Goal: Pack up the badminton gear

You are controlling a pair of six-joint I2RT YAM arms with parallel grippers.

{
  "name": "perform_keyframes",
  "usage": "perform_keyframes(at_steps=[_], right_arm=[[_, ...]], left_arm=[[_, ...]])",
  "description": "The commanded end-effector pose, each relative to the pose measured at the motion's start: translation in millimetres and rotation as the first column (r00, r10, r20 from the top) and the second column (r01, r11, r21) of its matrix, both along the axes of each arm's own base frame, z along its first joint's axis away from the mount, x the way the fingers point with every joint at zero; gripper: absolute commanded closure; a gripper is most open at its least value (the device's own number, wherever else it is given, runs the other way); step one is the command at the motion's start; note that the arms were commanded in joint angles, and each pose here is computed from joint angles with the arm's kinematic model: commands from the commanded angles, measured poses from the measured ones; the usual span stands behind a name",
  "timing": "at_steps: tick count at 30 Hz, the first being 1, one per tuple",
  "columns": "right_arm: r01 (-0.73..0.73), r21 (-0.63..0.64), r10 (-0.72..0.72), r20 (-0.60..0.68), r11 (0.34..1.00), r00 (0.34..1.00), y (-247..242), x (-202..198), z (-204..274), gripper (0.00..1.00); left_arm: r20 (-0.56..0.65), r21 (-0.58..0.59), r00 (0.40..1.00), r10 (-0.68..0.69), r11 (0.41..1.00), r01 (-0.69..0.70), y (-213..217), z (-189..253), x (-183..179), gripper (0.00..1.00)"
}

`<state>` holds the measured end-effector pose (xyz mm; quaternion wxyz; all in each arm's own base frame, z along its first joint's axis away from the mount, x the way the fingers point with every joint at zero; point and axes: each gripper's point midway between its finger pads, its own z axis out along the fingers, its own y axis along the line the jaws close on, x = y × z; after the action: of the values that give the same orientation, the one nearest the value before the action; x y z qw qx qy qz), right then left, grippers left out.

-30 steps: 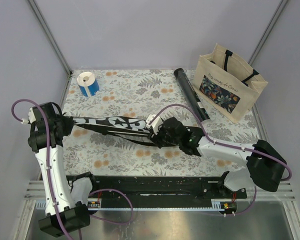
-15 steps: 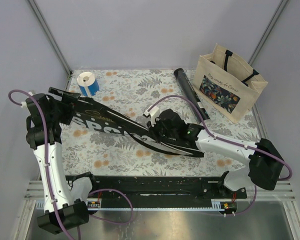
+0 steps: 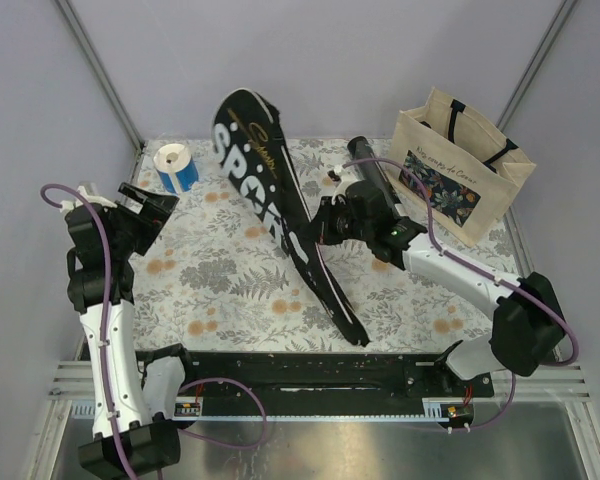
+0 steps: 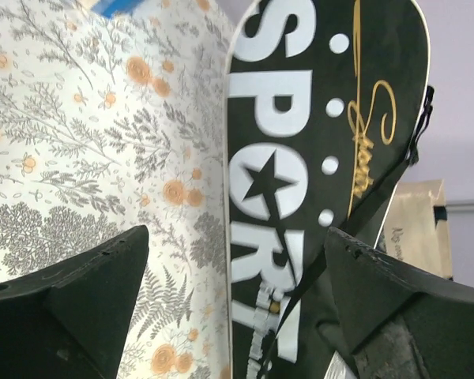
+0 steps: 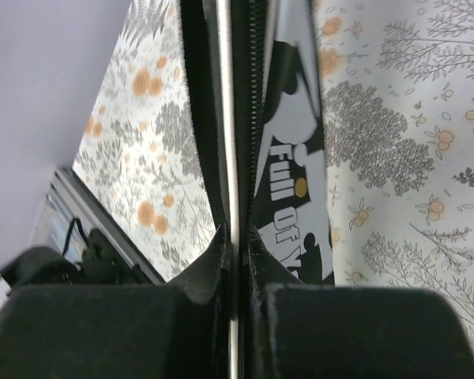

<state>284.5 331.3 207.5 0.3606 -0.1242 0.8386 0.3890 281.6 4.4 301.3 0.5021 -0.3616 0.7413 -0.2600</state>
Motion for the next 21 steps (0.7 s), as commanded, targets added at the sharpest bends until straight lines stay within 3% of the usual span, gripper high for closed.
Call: perform_keyframes(at_steps=[1, 7, 9, 13, 17, 21], right_arm=[[0.018, 0.202, -0.018, 0.000, 0.979, 1.000, 21, 35, 39, 1.00], [-0.039, 0.176, 0.065, -0.145, 0.984, 0.987, 39, 57, -22, 1.00], [-0.034, 0.150, 0.058, -0.160, 0.988, 0.985, 37, 61, -37, 0.96], [0.017, 0.108, 0.004, -0.190, 0.994, 0.982, 14, 73, -52, 0.72], [0.087, 0.016, -0.083, -0.181, 0.996, 0.980, -19, 78, -51, 0.31], [0.071, -0.108, -0.085, -0.127, 0.992, 0.988, -43, 64, -43, 0.17]], left_arm=[[0.050, 0.029, 0.994, -0.100, 0.995, 0.098, -14, -12, 3, 0.05], [-0.003, 0.052, 0.970, -0.245, 0.968, 0.245, -40, -57, -6, 0.06], [-0.009, 0.090, 0.954, -0.300, 0.950, 0.300, -50, -71, -10, 0.06], [-0.003, 0.162, 0.929, -0.371, 0.916, 0.367, -63, -77, -20, 0.06], [0.012, 0.224, 0.909, -0.418, 0.887, 0.404, -73, -78, -26, 0.02], [0.056, 0.227, 0.826, -0.560, 0.813, 0.536, -103, -86, -36, 0.01]])
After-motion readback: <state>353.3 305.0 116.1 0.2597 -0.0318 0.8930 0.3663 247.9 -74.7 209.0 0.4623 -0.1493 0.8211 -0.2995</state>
